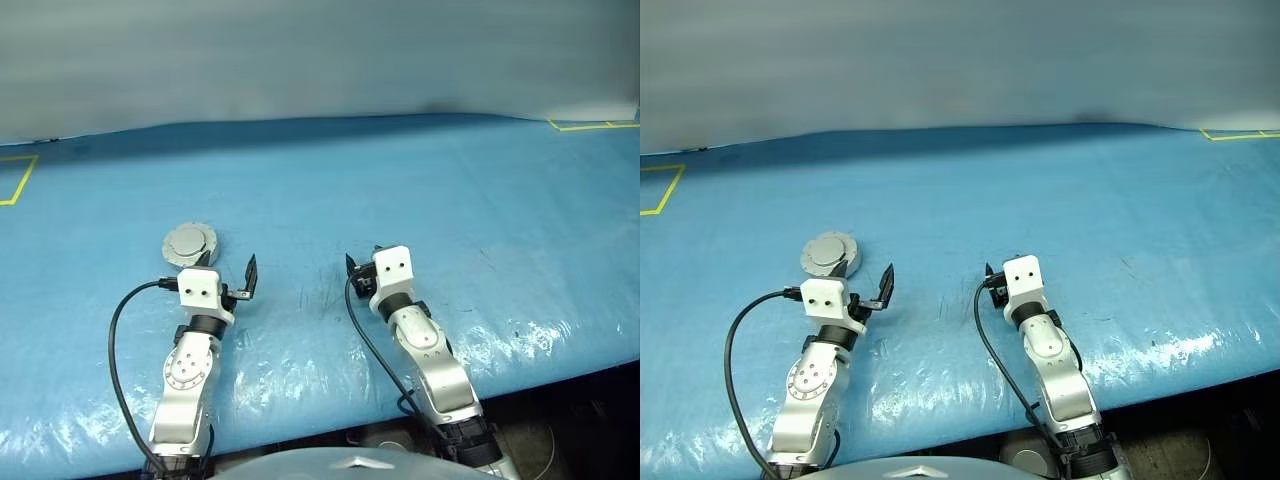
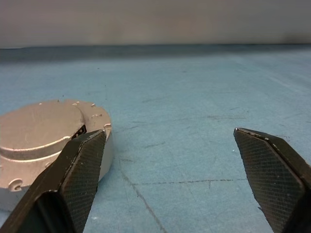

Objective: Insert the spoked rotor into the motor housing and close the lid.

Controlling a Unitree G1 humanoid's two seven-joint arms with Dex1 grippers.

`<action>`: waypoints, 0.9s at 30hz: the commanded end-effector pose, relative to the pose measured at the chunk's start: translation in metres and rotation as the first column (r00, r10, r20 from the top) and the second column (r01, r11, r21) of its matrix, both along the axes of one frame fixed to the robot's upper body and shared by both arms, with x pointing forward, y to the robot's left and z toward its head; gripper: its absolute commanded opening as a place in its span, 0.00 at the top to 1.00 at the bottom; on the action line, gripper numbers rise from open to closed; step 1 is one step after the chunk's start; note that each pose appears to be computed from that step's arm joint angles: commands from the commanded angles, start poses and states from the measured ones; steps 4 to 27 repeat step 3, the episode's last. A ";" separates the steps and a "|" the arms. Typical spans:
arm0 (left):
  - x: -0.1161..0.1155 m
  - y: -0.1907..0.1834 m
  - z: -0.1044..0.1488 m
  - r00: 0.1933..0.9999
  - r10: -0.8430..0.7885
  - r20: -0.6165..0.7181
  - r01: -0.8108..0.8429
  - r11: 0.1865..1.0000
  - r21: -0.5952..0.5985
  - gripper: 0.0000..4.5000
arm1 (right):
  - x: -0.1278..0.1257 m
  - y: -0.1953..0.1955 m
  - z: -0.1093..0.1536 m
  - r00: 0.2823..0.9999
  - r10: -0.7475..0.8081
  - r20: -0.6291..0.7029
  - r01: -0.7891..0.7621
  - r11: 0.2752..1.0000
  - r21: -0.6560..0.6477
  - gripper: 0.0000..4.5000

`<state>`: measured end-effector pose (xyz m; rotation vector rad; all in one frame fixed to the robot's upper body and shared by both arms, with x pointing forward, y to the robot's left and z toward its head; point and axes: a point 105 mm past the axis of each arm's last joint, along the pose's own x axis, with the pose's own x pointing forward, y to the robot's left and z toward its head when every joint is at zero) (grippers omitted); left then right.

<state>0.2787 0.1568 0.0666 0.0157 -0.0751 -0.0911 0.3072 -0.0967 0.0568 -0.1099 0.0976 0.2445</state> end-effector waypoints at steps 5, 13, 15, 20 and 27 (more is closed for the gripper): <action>0.005 0.007 0.004 0.999 0.037 0.011 -0.036 0.999 -0.029 0.00 | 0.001 -0.002 0.016 0.997 -0.023 0.072 0.021 1.000 0.023 0.29; 0.005 0.007 0.004 0.999 0.037 0.011 -0.036 0.999 -0.029 0.00 | 0.001 -0.002 0.016 0.997 -0.023 0.072 0.021 1.000 0.023 0.29; 0.005 0.007 0.004 0.999 0.037 0.011 -0.036 0.999 -0.029 0.00 | 0.001 -0.002 0.016 0.997 -0.023 0.072 0.021 1.000 0.023 0.29; 0.005 0.007 0.004 0.999 0.037 0.011 -0.036 0.999 -0.029 0.00 | 0.001 -0.002 0.016 0.997 -0.023 0.072 0.021 1.000 0.023 0.29; 0.005 0.007 0.004 0.999 0.037 0.011 -0.036 0.999 -0.029 0.00 | 0.001 -0.002 0.016 0.997 -0.023 0.072 0.021 1.000 0.023 0.29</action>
